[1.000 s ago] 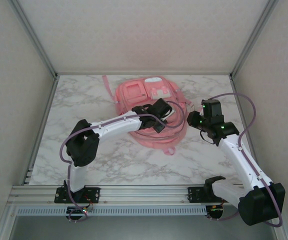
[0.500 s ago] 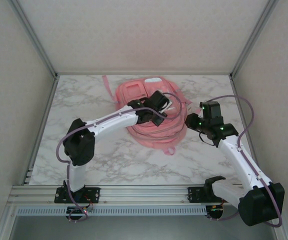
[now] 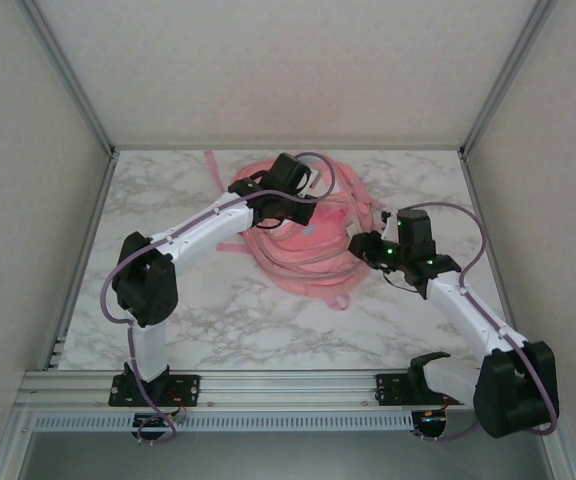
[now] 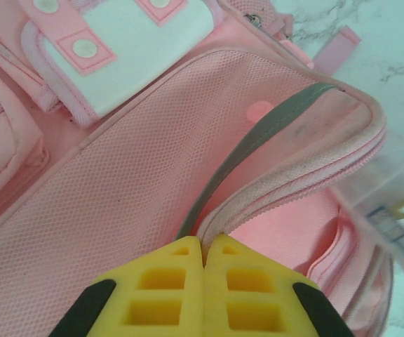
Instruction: Pack the student bag
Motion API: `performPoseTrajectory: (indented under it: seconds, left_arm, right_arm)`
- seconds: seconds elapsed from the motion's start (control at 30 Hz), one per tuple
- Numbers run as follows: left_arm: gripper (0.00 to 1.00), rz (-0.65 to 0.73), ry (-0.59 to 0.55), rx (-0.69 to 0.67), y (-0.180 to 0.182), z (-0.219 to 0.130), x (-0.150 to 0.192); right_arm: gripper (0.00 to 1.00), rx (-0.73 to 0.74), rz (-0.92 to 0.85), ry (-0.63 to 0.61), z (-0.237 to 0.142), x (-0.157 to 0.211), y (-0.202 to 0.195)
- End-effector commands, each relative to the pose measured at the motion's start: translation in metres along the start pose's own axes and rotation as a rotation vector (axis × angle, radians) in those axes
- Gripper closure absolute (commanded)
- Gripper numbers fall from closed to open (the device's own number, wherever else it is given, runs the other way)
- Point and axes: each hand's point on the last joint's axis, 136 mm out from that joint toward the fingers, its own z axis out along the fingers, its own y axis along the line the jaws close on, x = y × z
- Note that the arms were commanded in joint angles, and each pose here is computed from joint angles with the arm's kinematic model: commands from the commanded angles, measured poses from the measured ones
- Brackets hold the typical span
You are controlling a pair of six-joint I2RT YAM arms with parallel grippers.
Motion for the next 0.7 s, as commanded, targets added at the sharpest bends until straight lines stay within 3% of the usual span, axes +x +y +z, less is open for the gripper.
performPoseTrajectory:
  seconds: [0.0,0.23,0.47,0.57,0.67]
  left_arm:
    - [1.00,-0.065,-0.097,0.004,0.004,-0.019,-0.031]
    - [1.00,-0.079,-0.112,0.069,-0.013,-0.028,-0.036]
    - [1.00,-0.096,-0.113,0.123,-0.033,-0.029,-0.033]
    - [1.00,-0.107,-0.126,0.117,-0.032,-0.032,-0.035]
    - [1.00,-0.108,-0.141,0.106,-0.029,-0.035,-0.037]
  right_arm:
    - [0.88,-0.145,-0.012,0.030,0.011,-0.004,0.032]
    - [0.88,-0.170,0.060,0.053,0.043,-0.015,0.034]
    - [0.85,-0.149,0.228,-0.126,0.070,-0.036,0.038]
    - [0.72,-0.143,0.226,-0.128,0.072,-0.034,0.044]
    - [0.52,-0.062,0.178,-0.084,0.065,-0.024,0.038]
